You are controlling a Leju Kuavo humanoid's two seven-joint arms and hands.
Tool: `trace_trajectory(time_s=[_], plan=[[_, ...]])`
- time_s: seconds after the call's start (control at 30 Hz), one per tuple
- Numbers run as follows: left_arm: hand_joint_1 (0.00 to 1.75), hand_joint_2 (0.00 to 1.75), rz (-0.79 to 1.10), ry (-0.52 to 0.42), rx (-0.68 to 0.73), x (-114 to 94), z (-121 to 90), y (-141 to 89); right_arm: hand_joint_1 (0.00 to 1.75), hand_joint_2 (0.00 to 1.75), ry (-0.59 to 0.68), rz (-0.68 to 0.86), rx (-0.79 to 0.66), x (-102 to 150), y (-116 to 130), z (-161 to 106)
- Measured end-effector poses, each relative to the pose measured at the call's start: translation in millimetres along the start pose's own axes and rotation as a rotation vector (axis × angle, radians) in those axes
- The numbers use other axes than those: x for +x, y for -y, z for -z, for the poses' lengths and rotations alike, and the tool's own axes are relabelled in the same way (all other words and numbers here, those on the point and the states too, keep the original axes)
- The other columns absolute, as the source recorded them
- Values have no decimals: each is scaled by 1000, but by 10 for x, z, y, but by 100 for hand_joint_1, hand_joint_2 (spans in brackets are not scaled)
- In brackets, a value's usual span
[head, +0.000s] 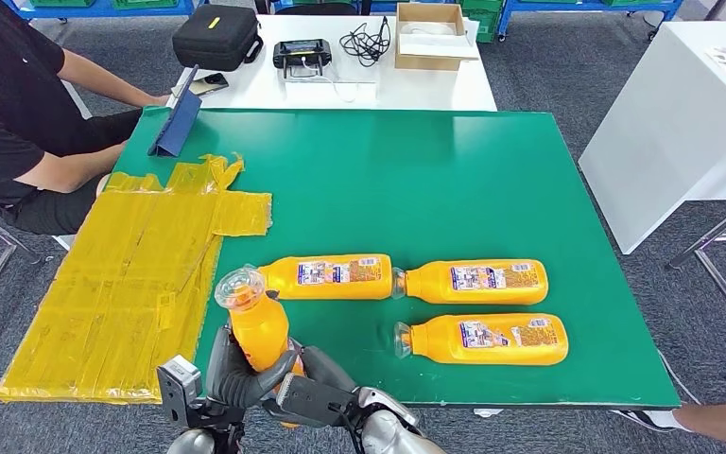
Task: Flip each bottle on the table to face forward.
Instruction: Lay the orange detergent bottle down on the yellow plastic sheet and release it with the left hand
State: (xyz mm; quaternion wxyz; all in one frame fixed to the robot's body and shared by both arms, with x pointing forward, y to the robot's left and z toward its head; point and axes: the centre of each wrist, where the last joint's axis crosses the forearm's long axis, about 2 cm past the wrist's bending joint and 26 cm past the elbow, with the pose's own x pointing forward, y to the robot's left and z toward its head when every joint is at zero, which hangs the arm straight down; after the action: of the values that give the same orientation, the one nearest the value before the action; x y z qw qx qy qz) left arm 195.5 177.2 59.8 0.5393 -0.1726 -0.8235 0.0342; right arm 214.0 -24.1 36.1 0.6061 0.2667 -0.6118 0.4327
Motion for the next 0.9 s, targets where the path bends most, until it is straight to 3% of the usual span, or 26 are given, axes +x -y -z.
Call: trace_trajectory(time_s=[0.23, 0.27, 0.37, 0.4, 0.73, 0.9], plan=[[175, 175, -22, 25, -14, 57, 28, -27, 175, 175, 41, -41, -56, 12, 2, -5], [175, 175, -15, 32, -17, 74, 41, -30, 167, 175, 51, -48, -63, 29, 7, -2], [175, 175, 28, 70, -28, 155, 119, -29, 36, 175, 92, -74, -101, 106, 50, 4], [175, 175, 53, 86, -31, 186, 152, -22, 0, 175, 107, -85, -118, 136, 71, 3], [175, 175, 393, 260, -26, 487, 588, -44, 0, 175, 303, -178, -310, 439, 392, -167], [175, 175, 968, 373, 96, 645, 806, -74, 0, 175, 443, -229, -416, 697, 564, -279]])
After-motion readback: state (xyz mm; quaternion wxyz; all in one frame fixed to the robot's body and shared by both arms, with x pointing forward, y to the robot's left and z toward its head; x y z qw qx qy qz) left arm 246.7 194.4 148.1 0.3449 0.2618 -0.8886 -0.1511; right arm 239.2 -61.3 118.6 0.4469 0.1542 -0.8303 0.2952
